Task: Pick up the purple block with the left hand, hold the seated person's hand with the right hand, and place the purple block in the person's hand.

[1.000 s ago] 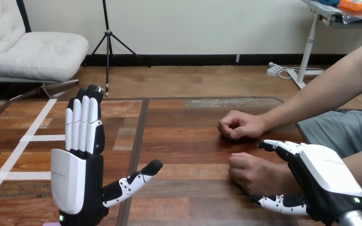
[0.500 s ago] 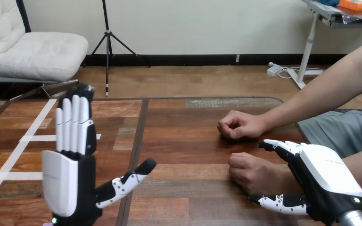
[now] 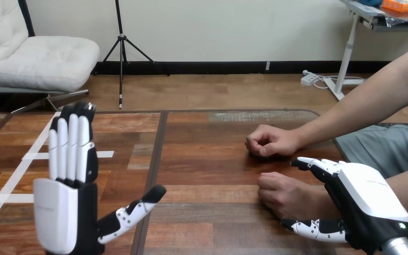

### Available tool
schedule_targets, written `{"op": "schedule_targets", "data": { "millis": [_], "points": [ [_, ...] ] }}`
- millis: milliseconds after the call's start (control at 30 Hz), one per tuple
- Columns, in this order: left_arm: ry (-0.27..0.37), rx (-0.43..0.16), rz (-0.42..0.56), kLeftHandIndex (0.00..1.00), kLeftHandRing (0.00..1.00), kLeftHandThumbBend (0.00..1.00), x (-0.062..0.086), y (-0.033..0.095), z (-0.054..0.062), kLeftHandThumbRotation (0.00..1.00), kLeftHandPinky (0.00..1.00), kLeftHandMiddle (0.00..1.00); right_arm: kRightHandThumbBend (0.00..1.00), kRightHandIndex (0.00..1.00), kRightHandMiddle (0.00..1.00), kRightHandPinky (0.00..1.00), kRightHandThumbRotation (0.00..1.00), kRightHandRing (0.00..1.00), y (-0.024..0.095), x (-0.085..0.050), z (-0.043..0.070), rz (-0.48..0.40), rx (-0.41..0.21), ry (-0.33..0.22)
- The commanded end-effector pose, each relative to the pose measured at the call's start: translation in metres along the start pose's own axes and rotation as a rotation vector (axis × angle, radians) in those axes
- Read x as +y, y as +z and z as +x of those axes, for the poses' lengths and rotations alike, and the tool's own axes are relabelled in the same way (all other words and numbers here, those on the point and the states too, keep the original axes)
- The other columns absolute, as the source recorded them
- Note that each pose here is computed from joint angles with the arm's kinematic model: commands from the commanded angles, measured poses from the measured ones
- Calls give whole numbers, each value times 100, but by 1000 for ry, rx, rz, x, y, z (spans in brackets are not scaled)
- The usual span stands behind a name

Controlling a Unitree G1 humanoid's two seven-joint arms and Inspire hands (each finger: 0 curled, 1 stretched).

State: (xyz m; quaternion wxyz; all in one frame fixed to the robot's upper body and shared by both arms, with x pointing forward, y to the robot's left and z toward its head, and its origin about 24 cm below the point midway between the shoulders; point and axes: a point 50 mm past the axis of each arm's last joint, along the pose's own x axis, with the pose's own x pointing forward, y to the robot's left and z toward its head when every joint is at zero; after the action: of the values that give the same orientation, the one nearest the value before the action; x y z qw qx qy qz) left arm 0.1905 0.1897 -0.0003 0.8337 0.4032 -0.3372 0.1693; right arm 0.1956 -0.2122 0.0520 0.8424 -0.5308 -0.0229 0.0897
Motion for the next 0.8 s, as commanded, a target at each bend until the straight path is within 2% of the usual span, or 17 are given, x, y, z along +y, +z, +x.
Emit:
{"op": "schedule_targets", "data": {
  "millis": [0,767],
  "points": [
    [55,-51,23,100,99,70,7,1,16,82,100,100,68,84,83,93,29,88,9,-16,13,-35,-67,-64],
    [52,-16,31,100,99,69,8,0,7,82,100,100,68,84,83,92,28,88,9,-17,14,-34,-69,-66]
  ]
}}
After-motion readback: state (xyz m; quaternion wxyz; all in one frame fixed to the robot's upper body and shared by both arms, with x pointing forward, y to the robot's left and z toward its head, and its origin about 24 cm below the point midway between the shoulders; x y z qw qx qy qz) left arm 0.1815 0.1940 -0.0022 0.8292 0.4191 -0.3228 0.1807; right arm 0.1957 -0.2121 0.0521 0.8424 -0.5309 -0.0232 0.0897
